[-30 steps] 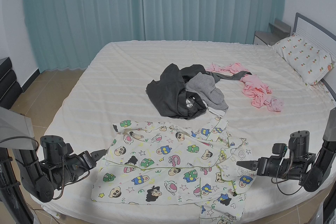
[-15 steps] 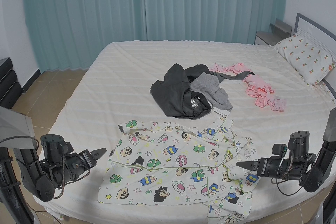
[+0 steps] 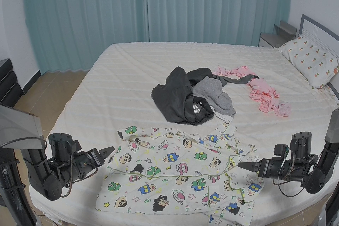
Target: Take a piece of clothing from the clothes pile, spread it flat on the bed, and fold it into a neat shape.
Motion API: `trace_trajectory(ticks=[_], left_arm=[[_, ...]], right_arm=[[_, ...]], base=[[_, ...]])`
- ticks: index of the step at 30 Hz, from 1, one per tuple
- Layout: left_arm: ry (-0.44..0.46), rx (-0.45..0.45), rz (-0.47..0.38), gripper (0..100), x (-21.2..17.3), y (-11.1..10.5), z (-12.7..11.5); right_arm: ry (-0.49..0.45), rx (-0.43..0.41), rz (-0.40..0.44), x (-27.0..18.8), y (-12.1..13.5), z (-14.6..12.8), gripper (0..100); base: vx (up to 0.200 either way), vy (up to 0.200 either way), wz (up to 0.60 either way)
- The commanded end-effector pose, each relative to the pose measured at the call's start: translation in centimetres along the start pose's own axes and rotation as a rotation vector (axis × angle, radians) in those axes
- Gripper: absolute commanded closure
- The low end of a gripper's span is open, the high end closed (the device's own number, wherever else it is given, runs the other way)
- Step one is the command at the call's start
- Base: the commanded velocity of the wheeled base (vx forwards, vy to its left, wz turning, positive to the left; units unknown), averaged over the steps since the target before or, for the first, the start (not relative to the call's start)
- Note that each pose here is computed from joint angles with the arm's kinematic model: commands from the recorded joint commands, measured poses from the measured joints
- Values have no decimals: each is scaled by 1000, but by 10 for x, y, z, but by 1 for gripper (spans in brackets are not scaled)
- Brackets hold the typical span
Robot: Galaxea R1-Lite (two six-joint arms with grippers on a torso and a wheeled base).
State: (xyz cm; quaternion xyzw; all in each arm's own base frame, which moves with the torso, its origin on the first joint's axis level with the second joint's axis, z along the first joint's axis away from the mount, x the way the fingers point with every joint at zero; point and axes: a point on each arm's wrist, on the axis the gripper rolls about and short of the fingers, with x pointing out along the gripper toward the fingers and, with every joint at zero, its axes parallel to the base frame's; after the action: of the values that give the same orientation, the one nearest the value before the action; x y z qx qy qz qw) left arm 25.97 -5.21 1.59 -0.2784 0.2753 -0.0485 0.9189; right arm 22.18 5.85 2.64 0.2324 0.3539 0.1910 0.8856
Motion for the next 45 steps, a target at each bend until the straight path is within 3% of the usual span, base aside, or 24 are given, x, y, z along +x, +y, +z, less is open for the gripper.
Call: trace_trajectory(ticks=[1,5,9,11,17,20,26,32,33,38,45], left_arm=[[-9,21,0,0,23,-8,-6],[-58,18,20,0,45,-5,0],[-53,51,35,0,51,2,0],[-43,116,55,0,63,10,-1],[-13,124,71,0,89,11,3],[51,116,34,0,94,8,4],[43,121,-12,0,104,0,8],[71,118,3,0,117,2,8],[80,117,10,100,120,3,7],[78,115,10,100,127,1,11],[-5,101,3,100,141,-6,37]], right_arm=[[17,2,-2,4,-1,-3,0],[30,-2,3,5,1,-5,0],[37,-2,2,6,0,-6,0],[39,-1,1,6,0,-7,0],[55,-4,4,8,1,-10,0],[58,-3,2,9,1,-10,0],[68,1,-3,11,-1,-12,0],[63,-1,-2,13,-2,-12,0],[63,-1,-2,13,-2,-13,0],[61,-2,-1,15,-4,-14,0],[54,-2,2,16,-4,-14,0]], base=[[0,0,0],[0,0,0],[0,0,0],[0,0,0],[0,0,0],[0,0,0],[0,0,0],[0,0,0],[0,0,0],[0,0,0],[0,0,0]])
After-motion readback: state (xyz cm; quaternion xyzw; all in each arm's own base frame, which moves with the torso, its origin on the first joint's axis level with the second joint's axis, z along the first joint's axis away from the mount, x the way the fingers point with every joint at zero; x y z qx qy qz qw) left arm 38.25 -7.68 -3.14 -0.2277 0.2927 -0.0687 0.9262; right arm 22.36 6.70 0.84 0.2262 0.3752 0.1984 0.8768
